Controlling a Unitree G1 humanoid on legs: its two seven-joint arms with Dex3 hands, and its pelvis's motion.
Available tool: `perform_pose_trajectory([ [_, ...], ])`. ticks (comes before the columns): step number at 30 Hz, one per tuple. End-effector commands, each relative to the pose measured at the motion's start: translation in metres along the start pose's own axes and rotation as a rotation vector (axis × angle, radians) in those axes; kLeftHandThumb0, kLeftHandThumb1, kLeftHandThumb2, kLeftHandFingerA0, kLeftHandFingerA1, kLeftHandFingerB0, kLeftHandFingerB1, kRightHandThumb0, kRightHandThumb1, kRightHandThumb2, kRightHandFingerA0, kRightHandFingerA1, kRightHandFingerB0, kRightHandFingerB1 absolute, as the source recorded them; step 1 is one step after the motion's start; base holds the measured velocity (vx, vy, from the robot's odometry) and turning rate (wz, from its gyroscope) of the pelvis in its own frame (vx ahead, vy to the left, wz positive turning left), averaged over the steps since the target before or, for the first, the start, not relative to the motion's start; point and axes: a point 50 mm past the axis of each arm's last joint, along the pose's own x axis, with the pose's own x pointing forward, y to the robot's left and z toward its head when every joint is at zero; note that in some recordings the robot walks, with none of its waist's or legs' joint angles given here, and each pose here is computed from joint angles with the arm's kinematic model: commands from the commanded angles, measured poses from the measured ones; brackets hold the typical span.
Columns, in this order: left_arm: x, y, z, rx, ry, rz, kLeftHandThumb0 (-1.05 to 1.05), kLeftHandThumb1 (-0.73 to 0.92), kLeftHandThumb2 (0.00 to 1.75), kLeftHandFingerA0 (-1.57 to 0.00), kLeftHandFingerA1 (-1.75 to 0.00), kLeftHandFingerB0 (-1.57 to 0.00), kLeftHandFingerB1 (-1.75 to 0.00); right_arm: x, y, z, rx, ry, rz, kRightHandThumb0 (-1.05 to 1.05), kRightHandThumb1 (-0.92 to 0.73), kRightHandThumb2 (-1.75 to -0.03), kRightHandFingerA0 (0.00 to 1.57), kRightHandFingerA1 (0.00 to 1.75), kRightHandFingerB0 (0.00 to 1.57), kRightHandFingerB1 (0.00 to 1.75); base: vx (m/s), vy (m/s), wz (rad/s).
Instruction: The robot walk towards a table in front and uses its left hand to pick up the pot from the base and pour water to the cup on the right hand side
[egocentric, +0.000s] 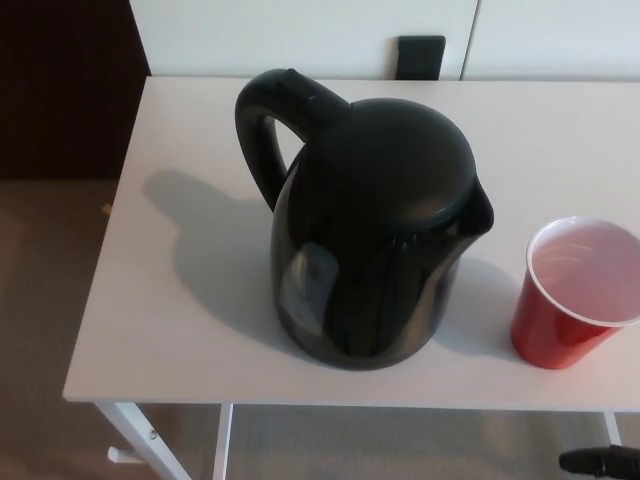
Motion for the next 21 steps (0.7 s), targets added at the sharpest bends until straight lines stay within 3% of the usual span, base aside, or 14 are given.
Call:
perform_pose_trajectory([
  [1, -0.002, 0.020, -0.058, 0.064, 0.040, 0.263, -0.44, 0.77, 0.62, -0.11, -0.30, -0.04, -0.26, -0.009, -0.007, -0.024, 0.100, 0.042, -0.063, -0.60, -0.25, -0.77, 0.94, 0.76, 0.61, 0.78, 0.00, 0.000, 0.00],
  [2, 0.000, 0.018, -0.065, 0.097, 0.067, 0.270, -0.20, 0.62, 1.06, -0.08, -0.50, -0.08, -0.50, -0.009, -0.009, -0.024, 0.107, 0.039, -0.069, -0.62, -0.19, -0.89, 0.90, 0.84, 0.61, 0.79, 0.00, 0.000, 0.00],
  [3, 0.001, 0.017, -0.070, 0.154, 0.076, 0.272, -0.34, 0.68, 0.68, -0.31, -0.39, -0.26, -0.36, -0.009, -0.010, -0.023, 0.115, 0.037, -0.072, -0.62, -0.18, -0.87, 0.90, 0.84, 0.62, 0.79, 0.00, 0.000, 0.00],
  [5, 0.001, 0.016, -0.073, 0.221, 0.072, 0.269, -0.34, 0.68, 0.68, -0.31, -0.39, -0.26, -0.36, -0.009, -0.011, -0.023, 0.124, 0.036, -0.073, -0.62, -0.18, -0.87, 0.90, 0.84, 0.62, 0.79, 0.00, 0.000, 0.00],
  [6, 0.000, 0.015, -0.076, 0.280, 0.079, 0.289, -0.27, 0.67, 0.61, -0.51, -0.41, -0.35, -0.35, -0.009, -0.011, -0.022, 0.121, 0.034, -0.076, -0.62, -0.21, -0.87, 0.86, 0.83, 0.59, 0.77, 0.00, 0.000, 0.00],
  [7, -0.001, 0.014, -0.078, 0.329, 0.080, 0.285, -0.29, 0.69, 0.61, -0.49, -0.40, -0.34, -0.34, -0.009, -0.013, -0.021, 0.115, 0.028, -0.076, -0.63, -0.31, -0.75, 0.85, 0.78, 0.58, 0.77, 0.00, 0.000, 0.00],
  [10, -0.002, 0.012, -0.081, 0.363, 0.083, 0.252, -0.30, 0.69, 0.61, -0.47, -0.39, -0.34, -0.34, -0.011, -0.017, -0.022, 0.105, 0.021, -0.075, -0.63, -0.31, -0.75, 0.83, 0.77, 0.58, 0.77, 0.00, 0.000, 0.00],
  [12, -0.004, 0.012, -0.084, 0.362, 0.069, 0.246, -0.29, 0.67, 0.60, -0.48, -0.40, -0.36, -0.35, -0.010, -0.017, -0.020, 0.106, 0.024, -0.077, -0.61, -0.31, -0.77, 0.86, 0.76, 0.60, 0.76, 0.00, 0.000, 0.00],
  [13, -0.005, 0.012, -0.085, 0.367, 0.064, 0.242, -0.29, 0.67, 0.60, -0.50, -0.41, -0.36, -0.35, -0.010, -0.017, -0.021, 0.107, 0.024, -0.076, -0.62, -0.23, -0.90, 0.87, 0.82, 0.60, 0.78, 0.00, 0.000, 0.00],
  [21, -0.007, 0.009, -0.084, 0.423, 0.032, 0.199, -0.31, 0.66, 0.60, -0.48, -0.40, -0.38, -0.36, -0.009, -0.015, -0.020, 0.078, 0.029, -0.073, -0.61, -0.24, -0.90, 0.88, 0.81, 0.58, 0.76, 0.00, 0.000, 0.00],
])
